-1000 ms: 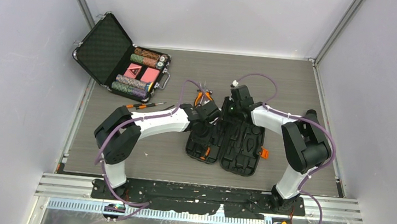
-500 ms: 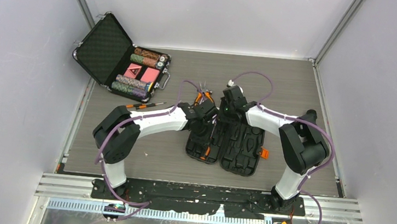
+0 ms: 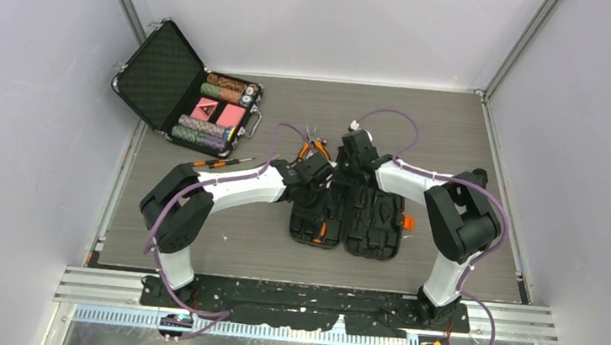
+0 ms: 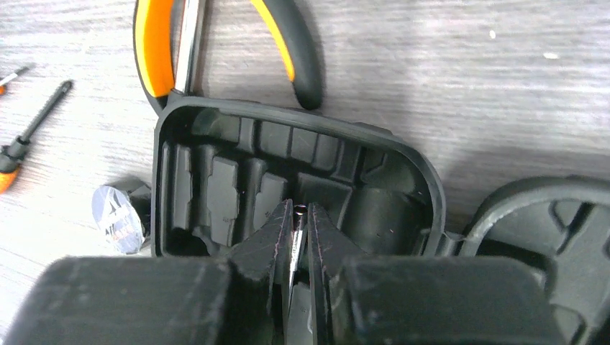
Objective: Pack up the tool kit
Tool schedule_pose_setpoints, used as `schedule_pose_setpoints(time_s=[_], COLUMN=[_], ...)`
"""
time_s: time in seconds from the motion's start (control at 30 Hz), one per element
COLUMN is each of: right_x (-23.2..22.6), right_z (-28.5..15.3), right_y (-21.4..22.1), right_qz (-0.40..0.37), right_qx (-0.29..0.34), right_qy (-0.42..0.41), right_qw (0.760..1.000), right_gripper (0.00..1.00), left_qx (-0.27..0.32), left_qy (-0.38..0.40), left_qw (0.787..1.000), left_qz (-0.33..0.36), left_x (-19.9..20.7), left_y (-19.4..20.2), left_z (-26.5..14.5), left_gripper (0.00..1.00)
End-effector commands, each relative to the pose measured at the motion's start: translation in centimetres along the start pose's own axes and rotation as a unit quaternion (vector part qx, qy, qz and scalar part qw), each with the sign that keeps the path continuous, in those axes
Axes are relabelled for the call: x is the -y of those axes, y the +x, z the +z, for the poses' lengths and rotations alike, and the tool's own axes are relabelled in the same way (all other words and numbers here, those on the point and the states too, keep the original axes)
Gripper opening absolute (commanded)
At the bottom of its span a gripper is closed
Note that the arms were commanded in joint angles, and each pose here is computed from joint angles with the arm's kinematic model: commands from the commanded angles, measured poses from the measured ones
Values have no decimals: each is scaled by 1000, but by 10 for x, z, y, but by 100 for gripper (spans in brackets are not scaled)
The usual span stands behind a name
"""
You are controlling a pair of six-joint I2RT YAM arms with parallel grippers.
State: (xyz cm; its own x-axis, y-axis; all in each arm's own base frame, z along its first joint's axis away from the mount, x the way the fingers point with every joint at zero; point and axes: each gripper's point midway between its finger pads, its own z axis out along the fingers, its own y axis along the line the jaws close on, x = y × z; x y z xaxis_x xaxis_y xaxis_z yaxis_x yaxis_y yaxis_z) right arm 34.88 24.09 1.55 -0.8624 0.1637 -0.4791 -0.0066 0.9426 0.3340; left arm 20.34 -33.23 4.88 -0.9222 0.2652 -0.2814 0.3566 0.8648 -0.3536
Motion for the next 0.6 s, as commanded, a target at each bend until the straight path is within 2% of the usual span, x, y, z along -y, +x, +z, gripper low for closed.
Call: schedule_pose_setpoints(time_s=[0.0,0.33,0.57], right_x=[151,172,162], right_z=[29,29,23], right_y=[158,184,186], right_qz=[-47,-46,-33], right_qx=[-209,-235,-232], right_qy=[245,269,235], right_qw=[946,933,943], right_gripper=[5,5,5], left_qx=[-42,-45,-66], left_qy=[2,-10,-22], left_qw=[999,999,997], left_qz=[-1,-15,-25], left_x=[-4,-17,-28], left_y=[28,28,39], left_z=[14,20,27], left_gripper=[0,0,0])
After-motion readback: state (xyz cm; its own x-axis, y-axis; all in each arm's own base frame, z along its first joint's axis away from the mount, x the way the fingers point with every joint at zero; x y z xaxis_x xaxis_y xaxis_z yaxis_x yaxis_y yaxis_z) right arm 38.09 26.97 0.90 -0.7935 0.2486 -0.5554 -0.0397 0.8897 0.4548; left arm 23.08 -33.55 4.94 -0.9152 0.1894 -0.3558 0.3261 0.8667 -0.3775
